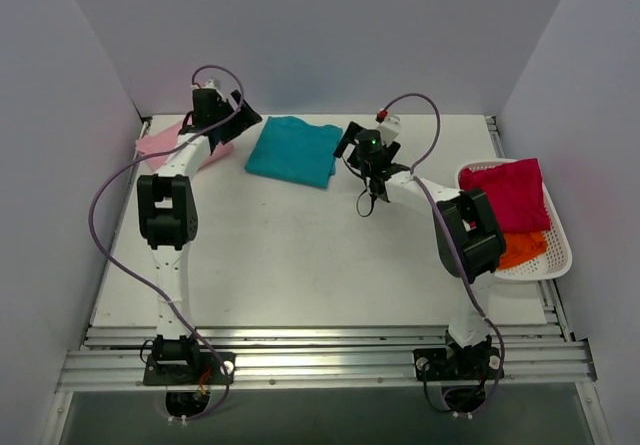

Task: Fold and stack the t-shirts
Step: Fold the tshirt

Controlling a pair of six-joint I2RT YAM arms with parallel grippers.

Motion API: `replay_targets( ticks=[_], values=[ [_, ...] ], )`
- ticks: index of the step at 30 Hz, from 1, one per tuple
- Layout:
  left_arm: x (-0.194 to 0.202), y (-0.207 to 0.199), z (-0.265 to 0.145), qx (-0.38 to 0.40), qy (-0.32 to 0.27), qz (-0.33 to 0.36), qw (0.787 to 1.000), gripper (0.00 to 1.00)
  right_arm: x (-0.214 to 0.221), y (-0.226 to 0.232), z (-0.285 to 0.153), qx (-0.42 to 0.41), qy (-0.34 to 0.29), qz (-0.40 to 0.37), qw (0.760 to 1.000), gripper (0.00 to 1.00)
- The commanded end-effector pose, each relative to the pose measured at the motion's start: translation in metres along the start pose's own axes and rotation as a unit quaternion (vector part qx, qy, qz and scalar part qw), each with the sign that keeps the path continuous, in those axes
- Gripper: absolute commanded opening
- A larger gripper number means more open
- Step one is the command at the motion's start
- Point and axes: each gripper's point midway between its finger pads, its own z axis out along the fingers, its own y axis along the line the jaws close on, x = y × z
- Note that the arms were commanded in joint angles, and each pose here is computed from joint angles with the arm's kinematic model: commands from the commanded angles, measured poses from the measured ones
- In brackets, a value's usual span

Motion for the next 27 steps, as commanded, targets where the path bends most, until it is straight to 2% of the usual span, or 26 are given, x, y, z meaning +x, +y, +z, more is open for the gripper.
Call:
replay_targets(
  ticks=[1, 4, 10, 13, 15, 19, 20, 23, 24, 26, 27],
  values=[
    [0.025, 0.014, 0.0, -0.001, 0.018, 0.01, 1.0, 0.94, -0.015, -0.009, -0.02, 0.001, -0.023, 0.025, 0.999, 1.0],
    [0.052, 0.036, 0.007, -0.016, 0.038, 0.002, 0.999, 0.94, -0.022, -0.014, -0.035, 0.002, -0.028, 0.028, 0.999, 1.0],
    [0.085, 0.05, 0.026, -0.015, 0.066, -0.001, 0.998, 0.94, -0.027, -0.026, -0.06, 0.0, -0.039, 0.033, 0.999, 1.0],
    [0.107, 0.035, 0.04, 0.007, 0.094, 0.005, 0.996, 0.95, -0.029, -0.031, -0.066, 0.001, -0.042, 0.039, 0.998, 1.0],
    [0.114, 0.016, 0.046, 0.023, 0.104, 0.016, 0.994, 0.98, -0.033, -0.034, -0.069, 0.001, -0.047, 0.043, 0.998, 1.0],
    [0.122, 0.004, 0.051, 0.025, 0.117, 0.038, 0.992, 1.0, -0.038, -0.038, -0.073, 0.002, -0.053, 0.047, 0.997, 1.0],
    [0.126, 0.008, 0.051, 0.014, 0.124, 0.038, 0.991, 0.89, -0.038, -0.04, -0.073, 0.002, -0.054, 0.047, 0.997, 1.0],
    [0.132, 0.013, 0.058, -0.001, 0.14, 0.035, 0.989, 0.67, -0.04, -0.045, -0.074, 0.003, -0.056, 0.052, 0.997, 1.0],
    [0.133, 0.013, 0.059, -0.002, 0.144, 0.034, 0.989, 0.42, -0.041, -0.048, -0.074, 0.005, -0.057, 0.053, 0.997, 1.0],
    [0.131, 0.016, 0.061, -0.013, 0.145, 0.03, 0.989, 0.04, -0.042, -0.051, -0.075, 0.006, -0.059, 0.055, 0.997, 1.0],
    [0.131, 0.018, 0.062, -0.02, 0.141, 0.031, 0.989, 0.02, -0.043, -0.052, -0.075, 0.005, -0.059, 0.056, 0.997, 1.0]
  ],
)
